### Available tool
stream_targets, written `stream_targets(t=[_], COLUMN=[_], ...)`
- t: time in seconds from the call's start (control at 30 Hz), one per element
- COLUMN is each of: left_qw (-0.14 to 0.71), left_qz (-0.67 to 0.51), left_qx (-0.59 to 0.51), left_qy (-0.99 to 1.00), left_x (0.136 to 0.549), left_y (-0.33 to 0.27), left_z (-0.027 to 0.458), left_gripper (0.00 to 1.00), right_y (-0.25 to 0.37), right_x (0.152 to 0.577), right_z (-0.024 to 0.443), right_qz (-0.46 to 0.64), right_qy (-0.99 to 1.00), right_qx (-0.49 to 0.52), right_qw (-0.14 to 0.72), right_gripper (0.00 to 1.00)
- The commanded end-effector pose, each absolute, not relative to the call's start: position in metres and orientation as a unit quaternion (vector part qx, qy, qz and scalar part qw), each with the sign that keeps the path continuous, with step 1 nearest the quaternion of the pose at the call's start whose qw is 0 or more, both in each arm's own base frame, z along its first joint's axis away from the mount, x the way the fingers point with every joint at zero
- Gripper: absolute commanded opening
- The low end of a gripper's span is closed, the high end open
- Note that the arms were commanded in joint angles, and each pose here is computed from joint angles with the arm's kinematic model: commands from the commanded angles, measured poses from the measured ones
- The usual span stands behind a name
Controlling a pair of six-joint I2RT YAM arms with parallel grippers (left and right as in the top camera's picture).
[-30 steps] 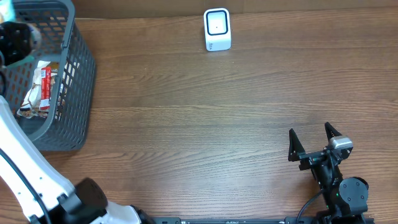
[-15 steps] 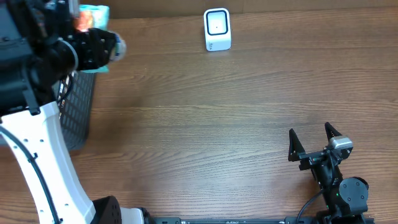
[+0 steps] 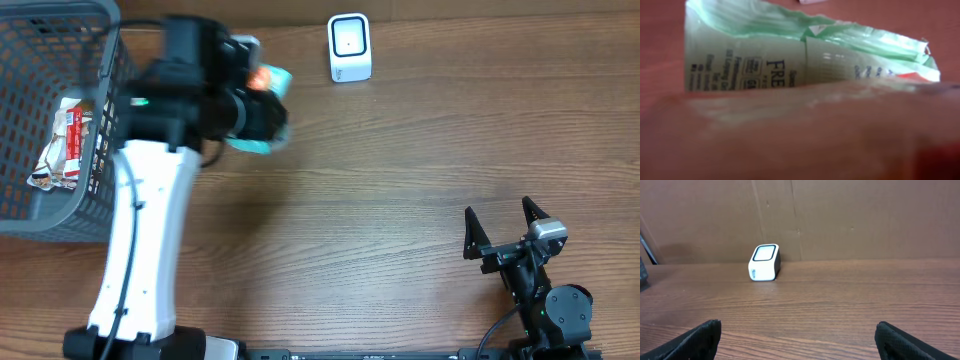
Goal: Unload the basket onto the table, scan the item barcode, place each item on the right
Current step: 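Lift the packet out and lower it onto the table centre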
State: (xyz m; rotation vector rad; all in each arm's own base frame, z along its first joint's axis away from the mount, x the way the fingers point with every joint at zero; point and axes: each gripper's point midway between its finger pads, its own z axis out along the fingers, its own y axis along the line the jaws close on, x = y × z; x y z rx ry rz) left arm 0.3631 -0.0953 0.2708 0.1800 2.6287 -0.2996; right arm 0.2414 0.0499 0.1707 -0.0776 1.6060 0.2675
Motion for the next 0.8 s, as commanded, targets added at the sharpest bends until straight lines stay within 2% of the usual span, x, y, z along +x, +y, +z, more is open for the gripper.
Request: stream_targets(t=[0.0, 0.13, 0.33, 0.57, 0.77], left_qw=[0.216, 0.189, 0.193, 0.23, 0.218], left_qz=[-0.114, -0.124, -0.083, -0.061, -0.052], left_qx=[0.05, 0.063, 0.08, 0.112, 0.111], left_qy=[0.969, 0.972, 0.974, 0.965, 0.968], left_x=[0.353, 0.342, 0.331, 0.331, 0.329], left_y=[-0.121, -0.155, -0.181, -0.211, -0.229], left_z=[0.237, 0.189, 0.13, 0.098, 0.07], left_gripper=[0.29, 0.29, 0.3, 0.31, 0.33], right_y=[0.047, 0.047, 0.047, 0.047, 0.047], right_x=[0.242, 0.242, 0.242, 0.242, 0.242], right_z=[0.17, 0.17, 0.17, 0.17, 0.17], right_qz=[0.115, 0.115, 0.115, 0.115, 0.115], right_qy=[0.715, 0.715, 0.715, 0.715, 0.715], right_qx=[-0.03, -0.03, -0.03, -0.03, -0.03], right_qw=[0.689, 0.689, 0.689, 0.689, 0.689], right_gripper=[1.0, 1.0, 1.0, 1.0, 1.0])
